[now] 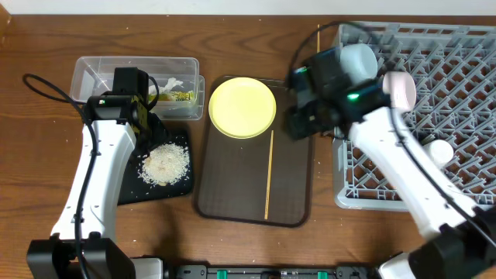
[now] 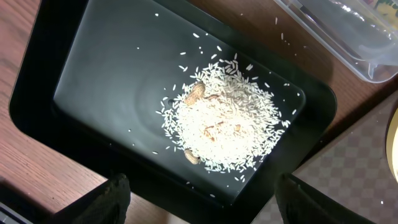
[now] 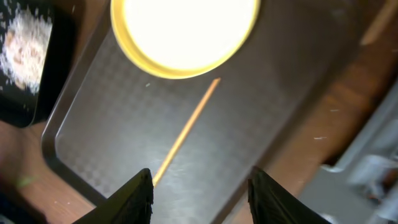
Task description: Sort waste into correct bins and load items into the dishwasher rack
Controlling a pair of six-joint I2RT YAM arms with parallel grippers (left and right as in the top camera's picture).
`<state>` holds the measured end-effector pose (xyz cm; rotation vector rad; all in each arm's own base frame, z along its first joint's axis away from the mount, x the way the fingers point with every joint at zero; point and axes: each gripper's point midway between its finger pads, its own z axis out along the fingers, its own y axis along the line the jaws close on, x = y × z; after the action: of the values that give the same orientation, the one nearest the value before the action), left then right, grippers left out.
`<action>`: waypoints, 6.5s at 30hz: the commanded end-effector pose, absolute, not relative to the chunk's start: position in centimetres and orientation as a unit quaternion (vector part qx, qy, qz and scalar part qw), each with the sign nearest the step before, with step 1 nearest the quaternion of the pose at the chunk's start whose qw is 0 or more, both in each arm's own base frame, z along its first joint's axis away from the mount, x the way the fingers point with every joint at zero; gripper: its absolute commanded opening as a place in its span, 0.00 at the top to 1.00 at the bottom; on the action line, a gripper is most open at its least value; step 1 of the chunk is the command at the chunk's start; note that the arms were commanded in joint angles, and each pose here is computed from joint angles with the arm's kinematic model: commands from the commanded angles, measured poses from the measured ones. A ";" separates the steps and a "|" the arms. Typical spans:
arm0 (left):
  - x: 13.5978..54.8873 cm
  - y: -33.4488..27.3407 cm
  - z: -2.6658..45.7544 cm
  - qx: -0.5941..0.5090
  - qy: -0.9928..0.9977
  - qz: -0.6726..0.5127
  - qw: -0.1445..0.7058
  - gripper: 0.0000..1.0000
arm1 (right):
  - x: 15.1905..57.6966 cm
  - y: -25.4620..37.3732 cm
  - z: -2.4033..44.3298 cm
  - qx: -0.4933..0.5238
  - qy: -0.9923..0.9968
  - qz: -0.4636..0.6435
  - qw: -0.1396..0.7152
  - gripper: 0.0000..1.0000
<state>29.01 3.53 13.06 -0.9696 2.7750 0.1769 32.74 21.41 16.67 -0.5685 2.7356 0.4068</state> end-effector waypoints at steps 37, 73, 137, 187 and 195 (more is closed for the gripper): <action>29.2 4.0 13.3 -0.334 0.934 0.068 0.104 0.23 | 27.8 24.2 0.6 -0.068 0.995 0.023 -0.064 0.99; 29.3 4.0 13.3 -0.334 0.934 0.067 0.106 0.23 | 34.9 4.1 12.3 -0.006 0.998 0.026 0.057 0.97; 30.1 4.0 13.5 -0.335 0.932 0.061 0.123 0.23 | 57.0 13.1 6.0 -0.003 0.941 -0.070 0.332 0.53; 30.1 4.0 13.5 -0.335 0.932 0.062 0.123 0.23 | 54.6 14.2 -1.4 0.058 0.968 -0.012 0.243 0.87; 30.1 4.0 13.5 -0.335 0.932 0.062 0.122 0.23 | 54.4 13.8 -1.6 0.060 0.969 -0.022 0.238 0.92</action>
<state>30.04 3.55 13.24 -0.9617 2.7357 0.1552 55.11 14.11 0.22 0.1431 2.6095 -0.0441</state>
